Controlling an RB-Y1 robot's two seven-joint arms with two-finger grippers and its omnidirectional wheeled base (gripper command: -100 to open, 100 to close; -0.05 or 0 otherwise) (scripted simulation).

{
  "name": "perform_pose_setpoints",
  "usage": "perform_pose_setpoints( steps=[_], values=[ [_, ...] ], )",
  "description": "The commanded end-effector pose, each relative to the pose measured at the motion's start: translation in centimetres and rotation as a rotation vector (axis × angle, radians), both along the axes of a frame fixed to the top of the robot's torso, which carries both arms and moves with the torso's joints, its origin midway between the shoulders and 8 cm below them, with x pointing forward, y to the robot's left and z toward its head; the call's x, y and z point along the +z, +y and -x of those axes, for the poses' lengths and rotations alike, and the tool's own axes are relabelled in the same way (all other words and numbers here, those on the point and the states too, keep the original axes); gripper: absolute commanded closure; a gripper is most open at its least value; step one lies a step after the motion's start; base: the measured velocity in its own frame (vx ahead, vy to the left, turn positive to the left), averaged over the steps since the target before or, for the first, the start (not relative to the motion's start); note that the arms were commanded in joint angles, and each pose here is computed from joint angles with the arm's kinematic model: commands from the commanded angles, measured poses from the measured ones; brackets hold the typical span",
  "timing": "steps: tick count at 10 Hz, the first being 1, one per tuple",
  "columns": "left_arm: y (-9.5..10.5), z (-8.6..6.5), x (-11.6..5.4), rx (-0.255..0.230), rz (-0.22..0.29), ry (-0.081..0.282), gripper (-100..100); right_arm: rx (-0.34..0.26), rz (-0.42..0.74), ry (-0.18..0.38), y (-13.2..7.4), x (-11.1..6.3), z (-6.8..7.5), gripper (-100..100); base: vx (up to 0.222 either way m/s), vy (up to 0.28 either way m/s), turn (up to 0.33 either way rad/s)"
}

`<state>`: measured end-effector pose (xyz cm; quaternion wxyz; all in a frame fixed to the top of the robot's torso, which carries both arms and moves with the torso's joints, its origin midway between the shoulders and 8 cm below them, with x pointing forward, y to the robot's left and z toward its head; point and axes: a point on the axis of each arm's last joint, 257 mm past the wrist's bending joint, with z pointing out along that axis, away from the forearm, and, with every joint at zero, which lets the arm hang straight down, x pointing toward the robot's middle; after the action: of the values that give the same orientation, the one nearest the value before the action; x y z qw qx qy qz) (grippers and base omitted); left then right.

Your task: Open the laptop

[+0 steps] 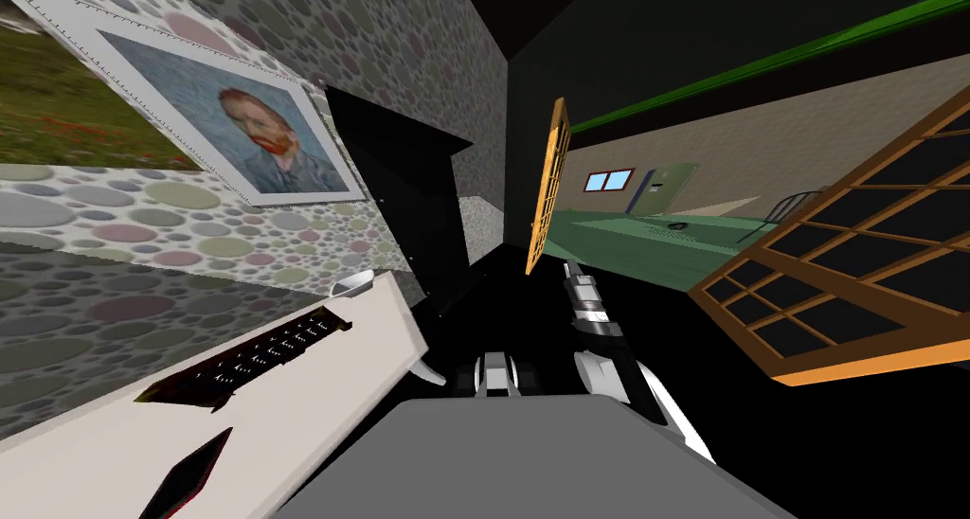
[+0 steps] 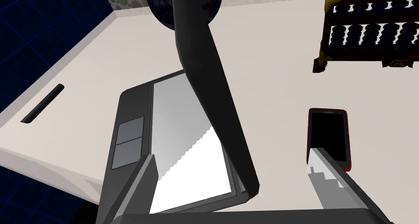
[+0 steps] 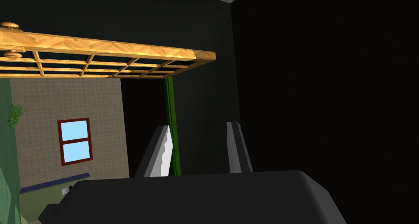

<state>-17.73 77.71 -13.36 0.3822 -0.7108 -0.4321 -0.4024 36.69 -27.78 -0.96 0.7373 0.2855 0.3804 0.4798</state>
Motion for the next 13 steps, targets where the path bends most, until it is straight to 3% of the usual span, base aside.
perform_pose_setpoints(
  steps=[1,2,3,5,7,8,9,13],
  values=[
    [0.0,3.4,-0.3,0.062,-0.002,0.018,-100,0.000,0.000,0.000,0.0,0.0,0.0,0,0.092,-0.008,-0.087],
    [0.0,3.9,-0.2,0.071,-0.006,0.019,-100,0.000,0.000,0.000,0.0,0.0,0.0,0,0.080,0.008,-0.055],
    [0.3,5.6,0.8,0.108,-0.035,0.015,-100,0.000,0.000,0.000,0.0,0.0,0.0,0,0.073,0.045,-0.099],
    [0.8,7.3,2.4,0.148,-0.082,0.005,-100,0.000,0.000,0.000,0.0,0.0,0.0,0,0.056,0.105,-0.137],
    [0.8,6.7,2.1,0.136,-0.070,0.008,-100,0.000,0.000,0.000,0.0,0.0,0.0,0,0.013,0.034,-0.013],
    [0.8,6.7,2.1,0.135,-0.069,0.008,100,0.000,0.000,0.000,0.0,0.0,0.0,0,0.003,0.007,-0.002],
    [0.7,5.5,1.6,0.134,-0.057,-0.069,100,0.000,0.000,0.000,0.0,0.0,0.0,0,-0.131,0.014,0.033],
    [0.4,3.0,0.7,0.131,-0.030,-0.224,100,0.000,0.000,0.000,0.0,0.0,0.0,0,-0.180,0.024,0.022]
  ],
)
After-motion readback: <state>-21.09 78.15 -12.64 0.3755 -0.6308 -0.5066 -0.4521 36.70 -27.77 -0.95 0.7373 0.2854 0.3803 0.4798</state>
